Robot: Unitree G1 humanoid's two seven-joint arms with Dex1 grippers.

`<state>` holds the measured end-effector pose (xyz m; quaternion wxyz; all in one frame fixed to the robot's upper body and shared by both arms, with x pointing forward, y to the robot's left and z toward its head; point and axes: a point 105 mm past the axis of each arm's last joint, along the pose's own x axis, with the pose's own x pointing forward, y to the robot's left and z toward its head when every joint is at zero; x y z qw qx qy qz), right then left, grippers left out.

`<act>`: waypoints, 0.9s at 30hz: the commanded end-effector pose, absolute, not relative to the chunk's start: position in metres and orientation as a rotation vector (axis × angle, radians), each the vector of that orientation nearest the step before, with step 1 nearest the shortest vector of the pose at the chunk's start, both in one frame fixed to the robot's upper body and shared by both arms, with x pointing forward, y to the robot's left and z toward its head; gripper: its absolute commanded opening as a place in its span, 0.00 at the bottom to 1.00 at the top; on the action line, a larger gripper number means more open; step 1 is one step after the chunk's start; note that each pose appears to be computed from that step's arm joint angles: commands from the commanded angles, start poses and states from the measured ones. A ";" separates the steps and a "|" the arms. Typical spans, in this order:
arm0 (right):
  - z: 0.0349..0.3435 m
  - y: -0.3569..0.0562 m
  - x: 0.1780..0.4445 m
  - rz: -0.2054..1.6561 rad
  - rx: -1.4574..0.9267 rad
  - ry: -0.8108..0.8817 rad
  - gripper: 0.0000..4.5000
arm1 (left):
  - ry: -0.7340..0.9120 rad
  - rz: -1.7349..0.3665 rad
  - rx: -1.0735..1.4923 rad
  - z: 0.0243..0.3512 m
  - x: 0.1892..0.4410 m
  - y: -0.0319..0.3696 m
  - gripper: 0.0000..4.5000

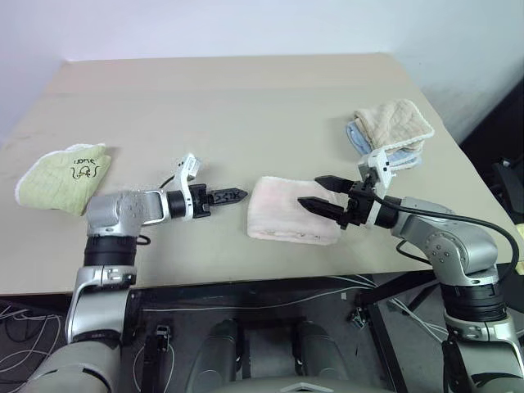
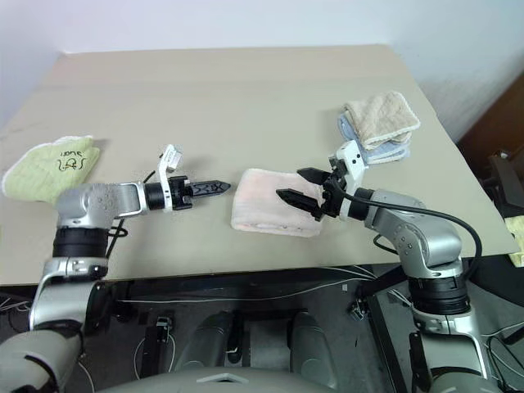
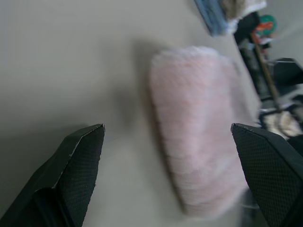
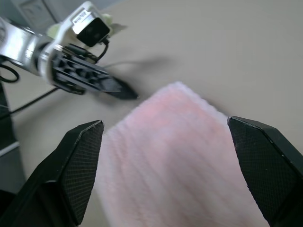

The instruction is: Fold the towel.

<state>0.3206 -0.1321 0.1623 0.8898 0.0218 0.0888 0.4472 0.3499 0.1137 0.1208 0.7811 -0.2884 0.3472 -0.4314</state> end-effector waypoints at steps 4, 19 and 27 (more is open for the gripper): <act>0.175 -0.145 0.322 0.875 -0.028 0.134 0.99 | 0.839 -1.064 -0.730 0.134 0.340 0.084 1.00; 0.172 -0.167 0.318 0.749 -0.046 0.142 0.99 | 0.907 -1.194 -0.754 0.129 0.330 0.032 1.00; 0.173 -0.165 0.310 0.767 -0.044 0.158 0.99 | 0.842 -1.087 -0.741 0.136 0.343 0.067 1.00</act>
